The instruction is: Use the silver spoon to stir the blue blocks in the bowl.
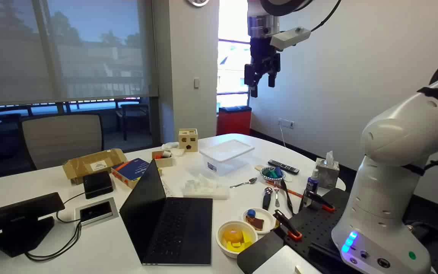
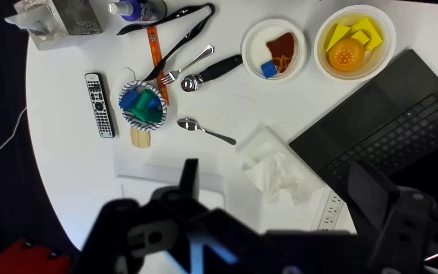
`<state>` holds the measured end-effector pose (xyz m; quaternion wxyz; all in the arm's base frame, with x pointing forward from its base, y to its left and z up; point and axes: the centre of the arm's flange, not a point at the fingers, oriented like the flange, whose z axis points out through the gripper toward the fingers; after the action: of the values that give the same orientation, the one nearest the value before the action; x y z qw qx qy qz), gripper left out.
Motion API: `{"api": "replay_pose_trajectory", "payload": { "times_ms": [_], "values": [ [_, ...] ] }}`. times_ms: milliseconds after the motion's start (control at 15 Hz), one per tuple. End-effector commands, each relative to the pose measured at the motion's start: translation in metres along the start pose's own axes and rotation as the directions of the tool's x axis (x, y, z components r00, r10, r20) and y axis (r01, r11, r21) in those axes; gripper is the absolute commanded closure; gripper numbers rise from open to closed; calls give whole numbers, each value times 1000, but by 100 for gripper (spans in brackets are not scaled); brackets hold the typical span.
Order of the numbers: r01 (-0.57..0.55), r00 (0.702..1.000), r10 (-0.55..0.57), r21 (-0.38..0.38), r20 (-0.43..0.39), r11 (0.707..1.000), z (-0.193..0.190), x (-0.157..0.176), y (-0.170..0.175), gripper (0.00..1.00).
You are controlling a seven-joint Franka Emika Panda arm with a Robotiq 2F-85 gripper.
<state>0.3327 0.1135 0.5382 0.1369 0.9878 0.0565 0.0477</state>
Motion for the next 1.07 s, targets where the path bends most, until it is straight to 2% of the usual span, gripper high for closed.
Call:
{"api": "replay_pose_trajectory", "payload": {
  "times_ms": [0, 133, 267, 467, 600, 733, 1000],
  "values": [
    [0, 1000, 0, 0, 0, 1000, 0, 0, 0, 0],
    [-74, 997, 74, 46, -1, 996, 41, 32, 17, 0],
    [-194, 980, 196, 112, -14, 975, 81, 57, 35, 0],
    [-352, 929, 364, 152, -59, 923, 149, 86, 63, 0],
    [-456, 877, 473, 168, -82, 874, 197, 103, 81, 0],
    [-549, 813, 574, 197, -97, 812, 245, 118, 95, 0],
    [-713, 662, 743, 221, -102, 665, 344, 132, 105, 0]
  ]
}}
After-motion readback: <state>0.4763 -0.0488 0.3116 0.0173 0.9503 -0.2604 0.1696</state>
